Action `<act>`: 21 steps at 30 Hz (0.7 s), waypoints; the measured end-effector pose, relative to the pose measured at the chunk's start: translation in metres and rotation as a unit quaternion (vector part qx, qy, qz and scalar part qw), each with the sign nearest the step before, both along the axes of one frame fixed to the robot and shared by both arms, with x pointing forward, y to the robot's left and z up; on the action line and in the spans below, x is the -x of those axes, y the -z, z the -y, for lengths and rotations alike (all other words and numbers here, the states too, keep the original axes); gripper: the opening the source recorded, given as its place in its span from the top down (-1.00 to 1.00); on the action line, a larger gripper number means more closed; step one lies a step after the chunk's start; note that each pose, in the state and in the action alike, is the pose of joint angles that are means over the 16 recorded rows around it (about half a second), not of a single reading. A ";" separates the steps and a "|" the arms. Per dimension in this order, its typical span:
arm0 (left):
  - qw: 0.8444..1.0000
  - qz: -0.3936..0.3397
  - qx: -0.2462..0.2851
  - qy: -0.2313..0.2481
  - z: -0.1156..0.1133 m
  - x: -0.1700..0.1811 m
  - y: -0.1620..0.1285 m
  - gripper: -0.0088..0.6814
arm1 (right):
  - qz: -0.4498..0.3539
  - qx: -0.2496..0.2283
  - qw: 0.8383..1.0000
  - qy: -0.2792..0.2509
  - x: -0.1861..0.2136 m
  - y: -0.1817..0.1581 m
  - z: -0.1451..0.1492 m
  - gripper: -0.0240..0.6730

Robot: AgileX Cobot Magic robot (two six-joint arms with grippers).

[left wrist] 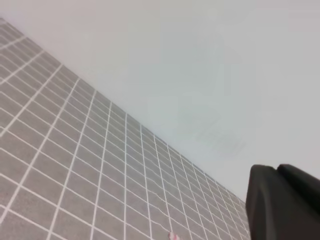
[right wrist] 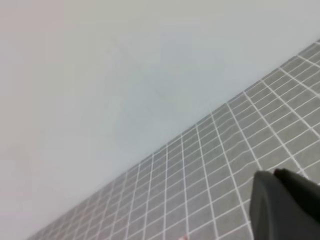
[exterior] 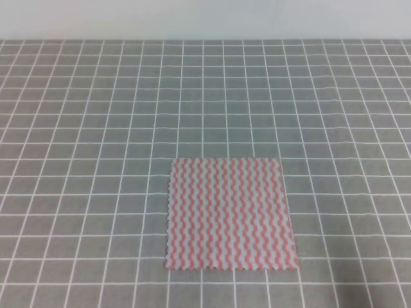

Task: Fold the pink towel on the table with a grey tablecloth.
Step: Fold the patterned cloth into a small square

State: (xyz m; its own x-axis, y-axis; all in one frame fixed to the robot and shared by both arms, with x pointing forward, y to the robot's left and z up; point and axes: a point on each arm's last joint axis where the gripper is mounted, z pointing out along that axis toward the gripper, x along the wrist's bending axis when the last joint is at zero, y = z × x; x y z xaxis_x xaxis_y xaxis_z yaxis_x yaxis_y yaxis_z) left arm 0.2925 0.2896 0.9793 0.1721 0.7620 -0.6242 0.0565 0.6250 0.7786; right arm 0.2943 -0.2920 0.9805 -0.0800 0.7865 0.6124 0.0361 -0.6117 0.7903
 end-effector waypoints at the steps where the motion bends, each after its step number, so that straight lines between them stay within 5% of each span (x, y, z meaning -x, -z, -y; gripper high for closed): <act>1: 1.000 -0.001 -0.003 0.001 0.000 0.000 0.001 0.98 | -0.001 -0.006 1.000 -0.002 0.000 0.000 0.000 0.98; 13: 0.997 -0.038 -0.048 0.045 0.009 -0.002 -0.004 0.98 | -0.031 -0.014 0.999 -0.034 -0.001 -0.004 -0.006 0.98; 21: 0.985 -0.095 -0.105 0.101 0.019 -0.017 -0.032 0.98 | -0.102 0.017 0.991 -0.090 -0.008 -0.024 -0.016 0.98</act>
